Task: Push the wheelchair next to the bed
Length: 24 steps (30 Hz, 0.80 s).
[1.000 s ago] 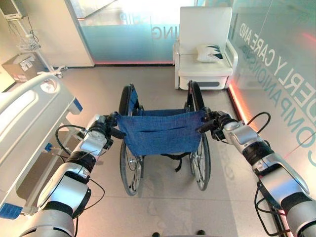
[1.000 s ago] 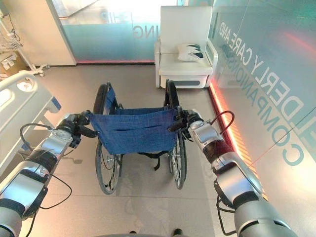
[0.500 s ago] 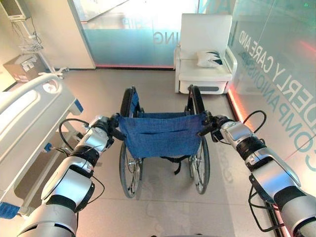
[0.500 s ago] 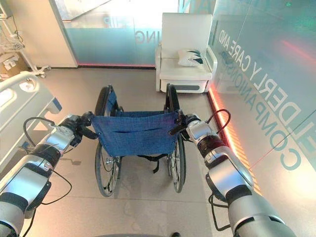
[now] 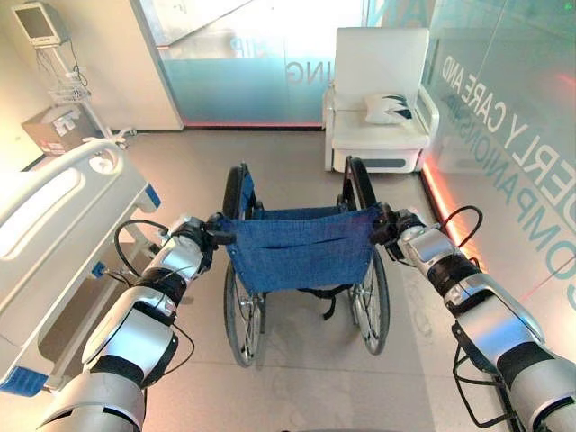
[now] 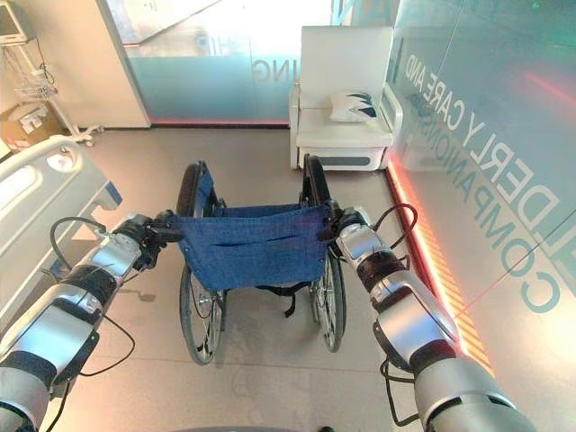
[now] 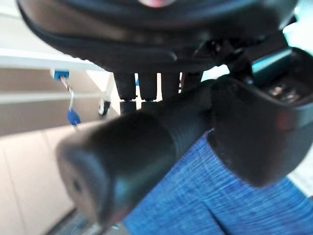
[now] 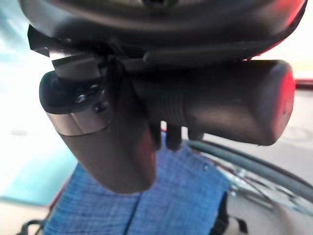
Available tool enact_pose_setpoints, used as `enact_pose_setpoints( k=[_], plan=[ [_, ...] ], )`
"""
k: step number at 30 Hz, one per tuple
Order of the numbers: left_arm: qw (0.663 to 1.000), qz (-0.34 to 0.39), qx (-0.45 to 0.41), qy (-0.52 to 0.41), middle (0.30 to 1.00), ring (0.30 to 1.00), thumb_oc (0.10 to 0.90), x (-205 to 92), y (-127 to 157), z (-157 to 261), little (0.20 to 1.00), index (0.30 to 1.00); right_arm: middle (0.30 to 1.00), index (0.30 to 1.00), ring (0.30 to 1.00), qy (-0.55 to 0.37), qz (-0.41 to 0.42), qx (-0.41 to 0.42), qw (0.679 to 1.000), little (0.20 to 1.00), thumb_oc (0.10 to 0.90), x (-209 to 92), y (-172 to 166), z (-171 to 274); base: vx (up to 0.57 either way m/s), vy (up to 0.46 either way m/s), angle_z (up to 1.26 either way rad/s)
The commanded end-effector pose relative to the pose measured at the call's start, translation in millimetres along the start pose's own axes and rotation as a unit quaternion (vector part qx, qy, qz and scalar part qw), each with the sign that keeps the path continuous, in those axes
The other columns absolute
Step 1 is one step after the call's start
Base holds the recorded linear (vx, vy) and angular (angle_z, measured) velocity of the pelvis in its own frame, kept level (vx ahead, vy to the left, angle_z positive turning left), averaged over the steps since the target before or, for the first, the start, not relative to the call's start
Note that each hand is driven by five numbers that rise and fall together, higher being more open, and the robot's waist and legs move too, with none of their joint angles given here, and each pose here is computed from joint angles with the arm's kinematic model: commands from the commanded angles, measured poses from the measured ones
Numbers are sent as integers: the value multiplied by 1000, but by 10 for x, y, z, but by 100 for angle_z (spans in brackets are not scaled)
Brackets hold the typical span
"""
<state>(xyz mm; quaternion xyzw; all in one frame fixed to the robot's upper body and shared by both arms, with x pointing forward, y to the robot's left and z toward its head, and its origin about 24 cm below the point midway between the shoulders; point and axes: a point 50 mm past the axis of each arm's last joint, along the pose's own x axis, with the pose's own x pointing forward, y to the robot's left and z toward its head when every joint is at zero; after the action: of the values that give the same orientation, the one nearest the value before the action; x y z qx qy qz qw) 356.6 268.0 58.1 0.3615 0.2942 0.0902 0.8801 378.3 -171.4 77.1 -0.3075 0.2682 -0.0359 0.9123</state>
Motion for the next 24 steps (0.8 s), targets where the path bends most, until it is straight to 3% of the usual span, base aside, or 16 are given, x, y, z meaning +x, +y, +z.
enact_pose_setpoints(
  k=[1,6,12,24],
  plan=[
    [998,42,1,-40,300,300,400,7,193,167,300,300,300,300,300,-145,-19,-18,989,300,400,-129,-95,546,52,77,-1],
    [996,50,-13,-75,300,300,400,-22,178,226,300,300,300,300,300,-134,-27,-22,990,300,400,-101,-121,436,48,122,0],
    [991,62,-23,-117,300,300,400,-88,386,384,300,300,300,300,300,-130,-44,-3,991,300,400,-109,-313,255,115,60,2],
    [981,37,-73,-176,300,300,400,-106,139,654,300,300,300,300,300,-120,-65,12,991,300,400,-118,-529,194,411,-158,68]
  ],
)
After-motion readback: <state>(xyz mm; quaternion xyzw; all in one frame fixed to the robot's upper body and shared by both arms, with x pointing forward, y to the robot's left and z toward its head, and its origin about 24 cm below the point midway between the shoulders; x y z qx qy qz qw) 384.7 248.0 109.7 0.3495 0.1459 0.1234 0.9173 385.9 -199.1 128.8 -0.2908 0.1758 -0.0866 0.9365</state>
